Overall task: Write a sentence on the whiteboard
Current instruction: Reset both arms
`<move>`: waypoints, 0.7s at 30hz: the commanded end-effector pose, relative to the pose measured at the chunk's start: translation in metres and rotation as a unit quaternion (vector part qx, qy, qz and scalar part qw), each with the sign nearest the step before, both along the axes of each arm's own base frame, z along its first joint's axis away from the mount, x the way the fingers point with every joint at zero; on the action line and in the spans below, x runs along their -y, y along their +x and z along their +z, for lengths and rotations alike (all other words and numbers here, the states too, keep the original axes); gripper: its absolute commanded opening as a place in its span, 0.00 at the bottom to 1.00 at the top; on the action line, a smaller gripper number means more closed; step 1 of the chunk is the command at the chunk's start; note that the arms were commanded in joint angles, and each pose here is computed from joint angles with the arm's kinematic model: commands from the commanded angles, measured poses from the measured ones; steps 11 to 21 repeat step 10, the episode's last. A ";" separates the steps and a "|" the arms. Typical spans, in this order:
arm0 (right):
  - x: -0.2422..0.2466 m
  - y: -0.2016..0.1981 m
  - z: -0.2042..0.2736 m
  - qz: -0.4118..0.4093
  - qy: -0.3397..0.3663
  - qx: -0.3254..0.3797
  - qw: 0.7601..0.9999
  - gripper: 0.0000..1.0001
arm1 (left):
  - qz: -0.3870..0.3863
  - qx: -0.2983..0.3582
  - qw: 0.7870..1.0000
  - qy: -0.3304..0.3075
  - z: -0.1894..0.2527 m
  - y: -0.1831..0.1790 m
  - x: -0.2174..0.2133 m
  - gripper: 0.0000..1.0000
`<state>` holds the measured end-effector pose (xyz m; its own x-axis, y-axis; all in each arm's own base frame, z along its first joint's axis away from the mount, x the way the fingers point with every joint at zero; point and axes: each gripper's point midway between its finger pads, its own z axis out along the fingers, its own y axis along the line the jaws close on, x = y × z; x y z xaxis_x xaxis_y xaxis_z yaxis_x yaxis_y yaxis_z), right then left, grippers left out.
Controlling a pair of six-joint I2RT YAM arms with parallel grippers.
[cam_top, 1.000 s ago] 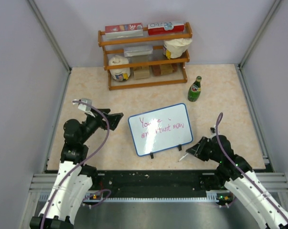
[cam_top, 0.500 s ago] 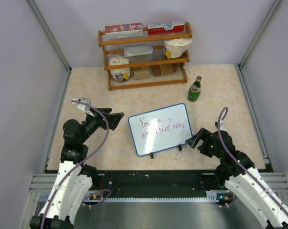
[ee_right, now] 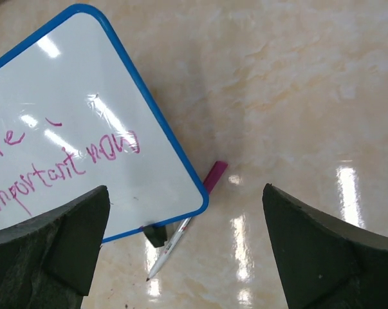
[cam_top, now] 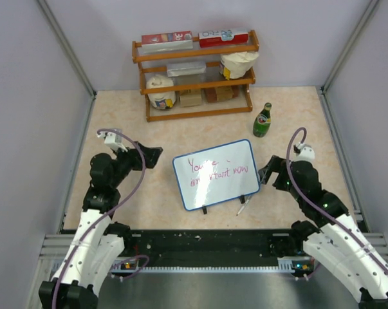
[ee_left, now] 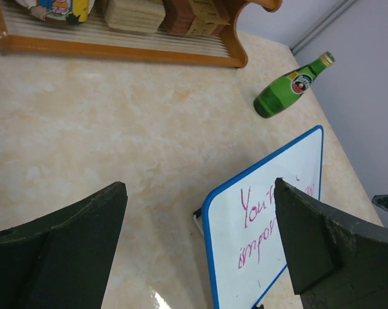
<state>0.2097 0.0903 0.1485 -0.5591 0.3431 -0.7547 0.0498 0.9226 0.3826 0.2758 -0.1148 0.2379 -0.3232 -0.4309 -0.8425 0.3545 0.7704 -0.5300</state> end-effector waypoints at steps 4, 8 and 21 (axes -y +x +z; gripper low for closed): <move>0.030 0.038 0.048 -0.050 -0.088 0.114 0.988 0.99 | 0.081 0.000 0.996 0.020 -0.004 0.014 -0.027 0.99; 0.046 0.053 0.049 -0.105 -0.106 0.152 0.977 0.99 | 0.105 -0.004 0.994 0.040 -0.019 0.018 -0.036 0.98; 0.050 0.059 0.049 -0.111 -0.118 0.177 0.971 0.99 | 0.126 -0.017 0.989 0.071 -0.029 0.020 -0.047 0.98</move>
